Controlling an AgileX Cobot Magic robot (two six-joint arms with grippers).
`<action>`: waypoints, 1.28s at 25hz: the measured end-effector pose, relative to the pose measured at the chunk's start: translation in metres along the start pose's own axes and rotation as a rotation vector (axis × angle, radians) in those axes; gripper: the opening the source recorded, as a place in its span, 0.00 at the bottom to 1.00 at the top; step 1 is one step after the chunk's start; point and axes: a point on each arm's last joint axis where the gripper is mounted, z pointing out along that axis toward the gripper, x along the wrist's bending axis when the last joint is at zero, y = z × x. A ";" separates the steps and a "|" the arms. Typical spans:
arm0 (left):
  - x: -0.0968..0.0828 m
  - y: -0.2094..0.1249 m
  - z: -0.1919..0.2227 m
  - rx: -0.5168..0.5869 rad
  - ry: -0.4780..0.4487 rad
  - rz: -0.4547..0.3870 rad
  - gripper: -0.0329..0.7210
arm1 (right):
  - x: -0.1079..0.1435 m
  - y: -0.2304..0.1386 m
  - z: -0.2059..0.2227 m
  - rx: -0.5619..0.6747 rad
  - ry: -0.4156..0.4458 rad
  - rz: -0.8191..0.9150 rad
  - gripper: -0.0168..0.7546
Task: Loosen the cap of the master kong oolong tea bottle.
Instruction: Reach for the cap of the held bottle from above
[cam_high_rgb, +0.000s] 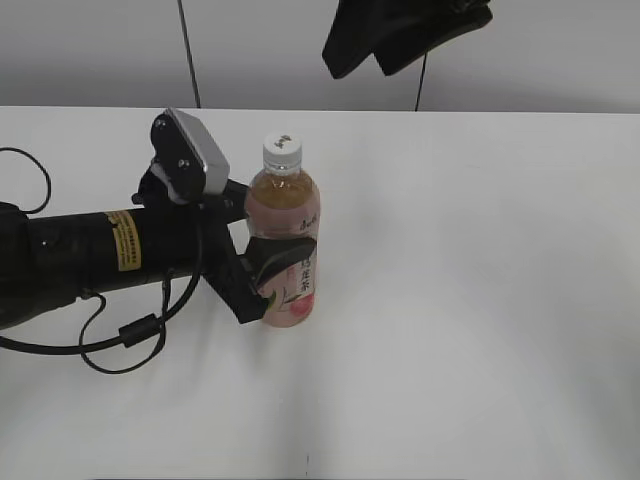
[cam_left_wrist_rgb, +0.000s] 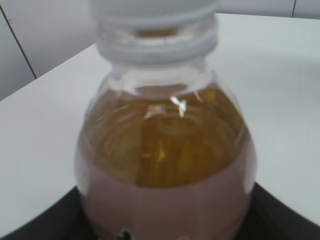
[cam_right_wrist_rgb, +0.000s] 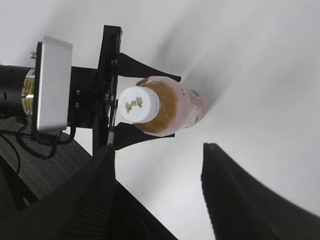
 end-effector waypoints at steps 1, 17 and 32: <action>0.000 0.001 -0.001 0.004 0.004 0.001 0.60 | 0.000 0.003 0.001 -0.003 -0.005 -0.004 0.56; 0.001 0.004 -0.004 0.025 0.020 0.015 0.60 | 0.036 0.017 0.047 0.083 -0.091 -0.138 0.56; 0.004 0.008 -0.008 0.072 0.051 0.030 0.60 | 0.037 0.017 0.056 0.100 -0.061 -0.111 0.56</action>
